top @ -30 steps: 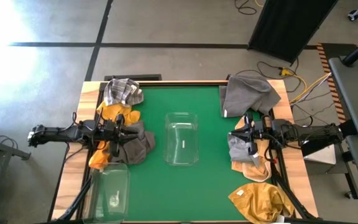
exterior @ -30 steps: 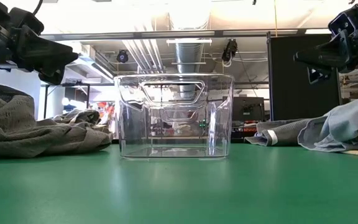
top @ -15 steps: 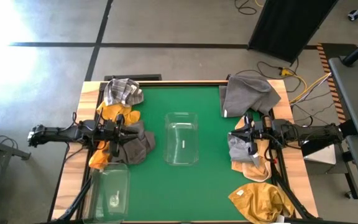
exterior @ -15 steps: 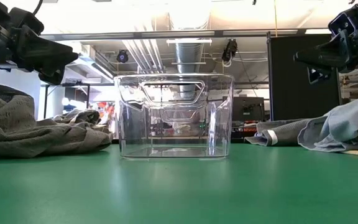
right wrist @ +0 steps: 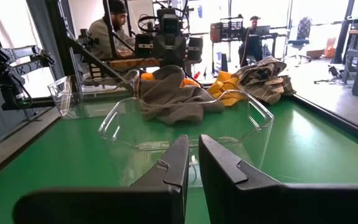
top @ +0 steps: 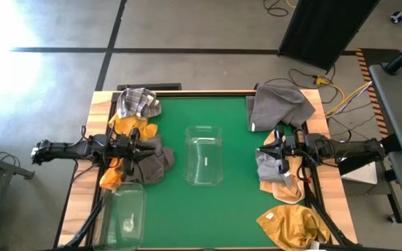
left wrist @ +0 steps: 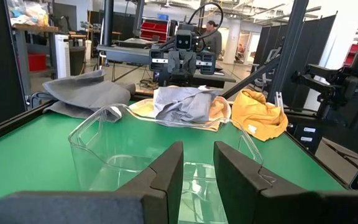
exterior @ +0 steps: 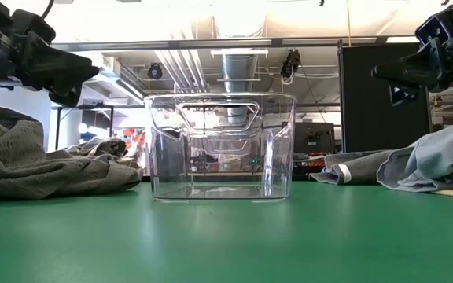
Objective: Sort towels by color in basket
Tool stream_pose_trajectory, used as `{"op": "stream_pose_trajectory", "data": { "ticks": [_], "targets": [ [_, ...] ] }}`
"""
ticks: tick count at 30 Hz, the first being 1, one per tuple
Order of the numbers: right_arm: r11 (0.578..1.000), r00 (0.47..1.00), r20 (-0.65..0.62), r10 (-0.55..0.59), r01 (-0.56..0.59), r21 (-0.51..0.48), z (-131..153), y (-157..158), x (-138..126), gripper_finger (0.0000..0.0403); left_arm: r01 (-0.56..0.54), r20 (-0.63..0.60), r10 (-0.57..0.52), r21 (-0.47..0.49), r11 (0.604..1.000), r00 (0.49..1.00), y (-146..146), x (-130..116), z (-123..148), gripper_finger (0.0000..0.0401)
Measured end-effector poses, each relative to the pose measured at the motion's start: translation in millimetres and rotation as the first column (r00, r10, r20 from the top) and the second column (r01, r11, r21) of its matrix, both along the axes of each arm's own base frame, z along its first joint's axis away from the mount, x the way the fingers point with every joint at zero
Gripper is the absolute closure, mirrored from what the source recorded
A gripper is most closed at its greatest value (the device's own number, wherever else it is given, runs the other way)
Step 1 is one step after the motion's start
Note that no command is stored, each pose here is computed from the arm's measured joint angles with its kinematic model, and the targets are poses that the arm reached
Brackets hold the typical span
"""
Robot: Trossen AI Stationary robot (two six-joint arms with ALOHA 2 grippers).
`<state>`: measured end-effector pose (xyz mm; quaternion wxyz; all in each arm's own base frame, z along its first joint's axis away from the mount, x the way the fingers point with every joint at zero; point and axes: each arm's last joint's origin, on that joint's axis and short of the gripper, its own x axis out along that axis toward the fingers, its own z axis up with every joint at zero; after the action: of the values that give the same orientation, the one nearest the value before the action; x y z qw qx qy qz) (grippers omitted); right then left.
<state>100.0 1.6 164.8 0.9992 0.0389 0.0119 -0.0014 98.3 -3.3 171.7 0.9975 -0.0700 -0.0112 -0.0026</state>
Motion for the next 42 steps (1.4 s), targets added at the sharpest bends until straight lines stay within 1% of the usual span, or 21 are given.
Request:
{"op": "stream_pose_trajectory", "data": {
  "ticks": [2, 4, 6, 9, 10, 12, 13, 15, 16, 18, 20, 21, 22, 24, 27, 30, 36, 39, 42],
  "targets": [
    [1.000, 1.000, 0.000, 0.000, 0.000, 0.000, 0.1, 0.0, 0.0, 0.0374, 0.000, 0.041, 0.000, -0.004, 1.000, 0.999, 0.0, -0.2, 3.9, 0.0326],
    [1.000, 1.000, 0.000, 0.000, 0.000, 0.000, 0.0, 0.0, 0.0, 0.0374, 0.004, 0.117, 0.000, -0.029, 1.000, 0.993, 0.0, -0.9, 11.4, 0.0326],
    [1.000, 1.000, 0.000, 0.000, 0.000, 0.000, 0.0, 0.0, 0.0, 0.0374, 0.013, 0.202, 0.000, -0.061, 0.998, 0.979, 0.1, -2.5, 19.6, 0.0326],
    [1.000, 1.000, 0.000, 0.000, 0.000, 0.000, 0.0, 0.0, 0.0, 0.0374, 0.027, 0.296, 0.000, -0.088, 0.996, 0.955, 0.2, -5.0, 28.6, 0.0326],
    [1.000, 1.000, 0.000, 0.000, 0.000, 0.000, 0.0, 0.0, 0.0, 0.0374, 0.036, 0.311, 0.000, -0.109, 0.993, 0.950, 0.2, -5.5, 29.9, 0.0326],
    [1.000, 1.000, 0.000, 0.000, 0.000, 0.000, 0.0, 0.0, 0.0, 0.0374, 0.040, 0.313, 0.000, -0.121, 0.992, 0.950, 0.2, -5.1, 30.5, 0.0326],
    [1.000, 1.000, 0.000, 0.000, 0.000, 0.000, 0.0, 0.0, 0.0, 0.0374, 0.038, 0.291, -0.001, -0.123, 0.992, 0.957, 0.2, -4.6, 31.2, 0.0326],
    [1.000, 1.000, 0.000, 0.000, 0.000, 0.000, 0.0, 0.0, 0.0, 0.0374, 0.027, 0.191, -0.002, -0.129, 0.991, 0.982, 0.2, -3.5, 37.1, 0.0326],
    [1.000, 1.000, 0.000, 0.000, 0.000, 0.000, 0.1, 0.0, 0.0, 0.0374, 0.009, 0.115, 0.006, -0.130, 0.991, 0.993, 0.4, -3.6, 40.9, 0.0326],
    [1.000, 1.000, 0.000, 0.000, 0.000, 0.000, 0.0, 0.0, 0.0, 0.0374, -0.081, -0.059, 0.073, -0.148, 0.986, 0.996, 2.4, -5.0, 48.4, 0.0326],
    [1.000, 1.000, 0.000, 0.000, 0.000, 0.000, 0.0, 0.0, 0.0, 0.0374, -0.220, -0.218, 0.180, -0.175, 0.960, 0.959, 5.6, -6.4, 54.9, 0.0326],
    [1.000, 1.000, 0.000, 0.000, 0.000, 0.000, 0.1, 0.0, 0.0, 0.0374, -0.275, -0.283, 0.216, -0.186, 0.943, 0.934, 6.7, -6.6, 58.6, 0.0326],
    [1.000, 1.000, 0.000, 0.000, 0.000, 0.000, 0.1, 0.0, 0.0, 0.0374, -0.309, -0.343, 0.230, -0.196, 0.931, 0.911, 7.0, -5.9, 61.2, 0.0326],
    [1.000, 1.000, 0.000, 0.000, 0.000, 0.000, 0.0, 0.0, 0.0, 0.0374, -0.346, -0.451, 0.224, -0.207, 0.915, 0.864, 6.6, -1.9, 63.6, 0.0321],
    [1.000, 1.000, 0.000, 0.000, 0.000, 0.000, 0.0, 0.0, 0.0, 0.0374, -0.364, -0.594, 0.170, -0.222, 0.905, 0.786, 4.6, 7.1, 62.8, 0.0301],
    [1.000, 1.000, 0.000, 0.000, 0.000, 0.000, 0.0, 0.0, 0.0, 0.0374, -0.399, -0.712, 0.155, -0.189, 0.897, 0.685, 3.6, 15.7, 55.8, 0.0271],
    [1.000, 1.000, 0.001, 0.000, 0.000, 0.000, 0.2, 0.0, 0.0, 0.0374, -0.410, -0.824, 0.122, -0.142, 0.901, 0.554, 1.5, 37.5, 37.5, 0.0207],
    [1.000, 1.000, 0.001, 0.000, 0.000, 0.000, 0.1, 0.0, 0.0, 0.0374, -0.418, -0.868, 0.108, -0.121, 0.901, 0.484, 0.6, 47.3, 30.5, 0.0193],
    [1.000, 1.000, 0.000, 0.000, 0.000, 0.000, 0.0, 0.0, 0.0, 0.0374, -0.429, -0.902, 0.112, -0.087, 0.899, 0.416, 0.1, 56.9, 22.6, 0.0191]
  ]
}}
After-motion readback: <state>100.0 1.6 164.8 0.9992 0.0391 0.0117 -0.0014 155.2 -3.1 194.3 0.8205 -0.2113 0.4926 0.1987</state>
